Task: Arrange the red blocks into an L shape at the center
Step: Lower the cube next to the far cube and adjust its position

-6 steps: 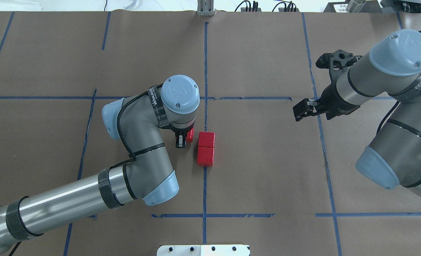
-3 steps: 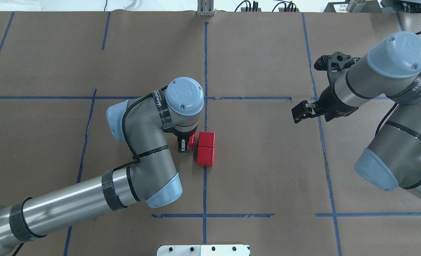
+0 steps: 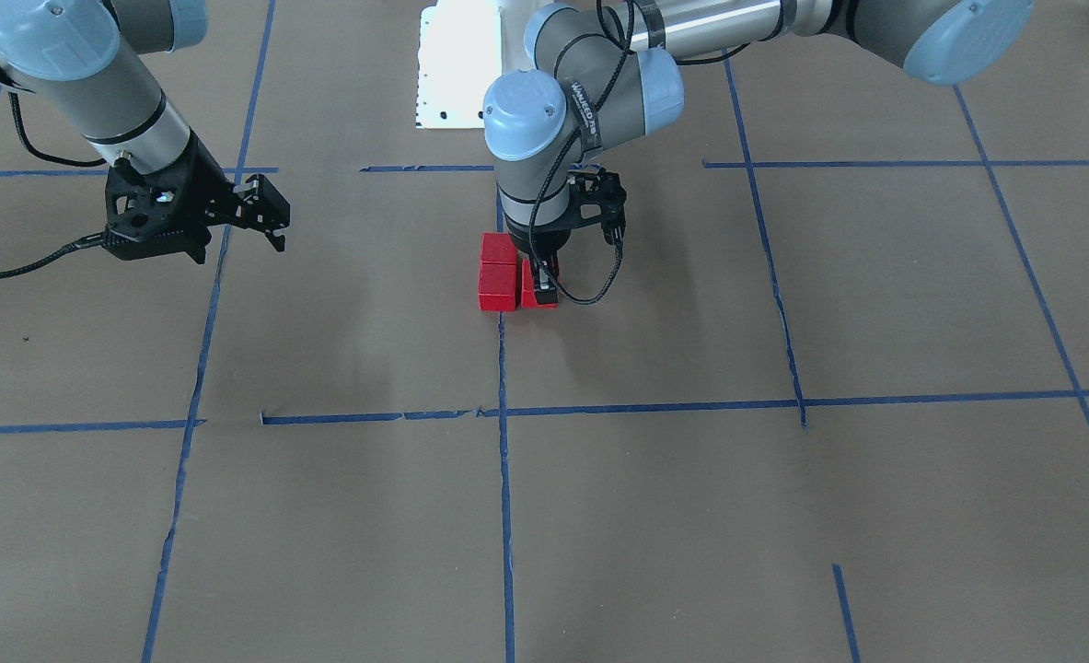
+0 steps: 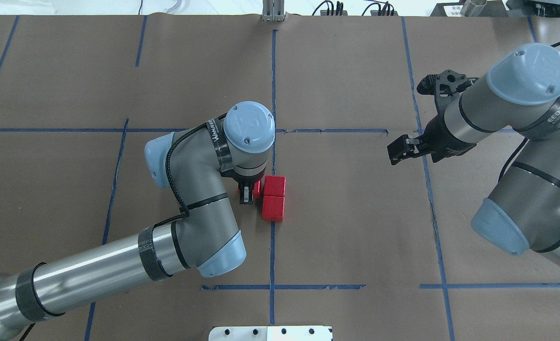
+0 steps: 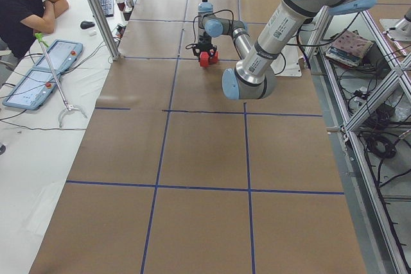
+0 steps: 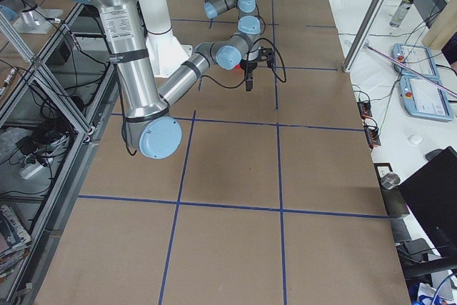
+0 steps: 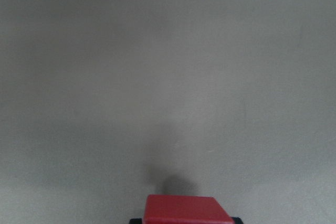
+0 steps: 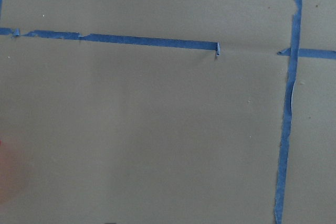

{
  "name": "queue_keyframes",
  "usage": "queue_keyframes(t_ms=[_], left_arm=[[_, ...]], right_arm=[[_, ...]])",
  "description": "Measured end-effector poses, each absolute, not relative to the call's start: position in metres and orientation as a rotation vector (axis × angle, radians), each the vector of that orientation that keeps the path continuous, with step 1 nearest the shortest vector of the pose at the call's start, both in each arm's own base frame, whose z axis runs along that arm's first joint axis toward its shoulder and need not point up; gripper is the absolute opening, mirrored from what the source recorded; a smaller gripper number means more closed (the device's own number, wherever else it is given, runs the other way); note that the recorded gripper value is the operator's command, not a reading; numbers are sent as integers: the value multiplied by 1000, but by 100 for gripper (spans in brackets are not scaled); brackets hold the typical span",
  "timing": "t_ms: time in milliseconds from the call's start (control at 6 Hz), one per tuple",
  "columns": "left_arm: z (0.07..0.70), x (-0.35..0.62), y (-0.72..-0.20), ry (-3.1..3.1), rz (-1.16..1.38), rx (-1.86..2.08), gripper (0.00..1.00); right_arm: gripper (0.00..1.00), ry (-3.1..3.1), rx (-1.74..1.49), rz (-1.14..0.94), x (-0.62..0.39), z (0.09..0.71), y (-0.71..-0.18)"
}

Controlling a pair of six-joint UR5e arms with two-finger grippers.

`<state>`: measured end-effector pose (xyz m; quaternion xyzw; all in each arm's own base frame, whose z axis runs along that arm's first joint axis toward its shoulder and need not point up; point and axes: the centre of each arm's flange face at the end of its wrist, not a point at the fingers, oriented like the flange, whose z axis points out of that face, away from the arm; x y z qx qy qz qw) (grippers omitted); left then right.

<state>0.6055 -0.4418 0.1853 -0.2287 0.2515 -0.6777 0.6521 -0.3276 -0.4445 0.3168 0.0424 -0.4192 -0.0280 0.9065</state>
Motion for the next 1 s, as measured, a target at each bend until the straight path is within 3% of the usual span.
queue_keyframes(t_ms=[1000], left_arm=[[188, 613, -439, 561, -1551, -527, 5]], right_arm=[[100, -865, 86, -58, -328, 317, -444]])
